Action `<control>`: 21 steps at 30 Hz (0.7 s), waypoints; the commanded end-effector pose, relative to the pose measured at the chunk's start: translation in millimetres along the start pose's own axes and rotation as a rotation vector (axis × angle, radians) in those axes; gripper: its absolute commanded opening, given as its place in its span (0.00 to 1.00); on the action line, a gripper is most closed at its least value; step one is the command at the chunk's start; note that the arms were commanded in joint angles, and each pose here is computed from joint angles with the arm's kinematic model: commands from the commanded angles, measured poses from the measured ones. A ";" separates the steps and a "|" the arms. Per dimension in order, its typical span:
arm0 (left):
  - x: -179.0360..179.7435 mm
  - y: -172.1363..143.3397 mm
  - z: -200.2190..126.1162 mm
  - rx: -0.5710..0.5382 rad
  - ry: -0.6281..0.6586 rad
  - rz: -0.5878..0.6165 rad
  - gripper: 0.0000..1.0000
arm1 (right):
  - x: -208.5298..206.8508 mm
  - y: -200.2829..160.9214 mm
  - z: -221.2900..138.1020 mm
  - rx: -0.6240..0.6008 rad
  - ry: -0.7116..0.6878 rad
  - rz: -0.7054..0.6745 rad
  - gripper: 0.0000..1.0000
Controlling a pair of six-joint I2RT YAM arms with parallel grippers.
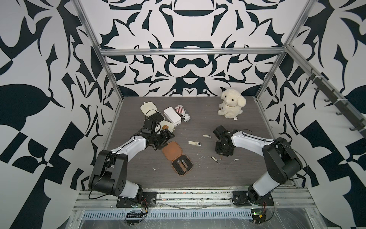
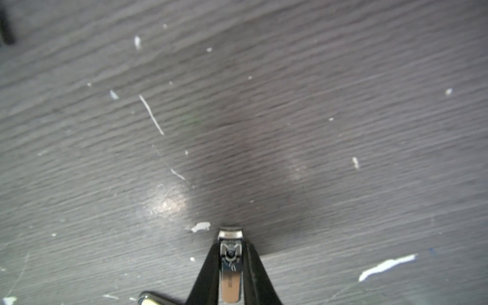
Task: Organize nail clipper sets
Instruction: Pick up the nail clipper from the center of the board.
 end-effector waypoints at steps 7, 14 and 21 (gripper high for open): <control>10.0 -8.2 7.5 0.033 0.004 -0.022 0.81 | -13.2 1.1 8.2 -0.010 -0.087 -0.057 0.12; 18.2 -11.8 14.7 0.048 0.019 -0.039 0.79 | 23.4 4.5 -24.7 -0.115 0.008 -0.155 0.04; 28.9 -16.3 19.9 0.054 0.046 -0.055 0.78 | 98.3 -31.6 -64.4 -0.194 0.171 -0.362 0.00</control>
Point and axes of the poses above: each gripper's point midway between its finger pads, its own z axis out along the fingers, its own x axis along the line the jaws close on, y = z × x, the point moved 1 cm from there along -z, back along the fingers, and after that the axes turned 15 degrees about z, right-handed, at the moved point
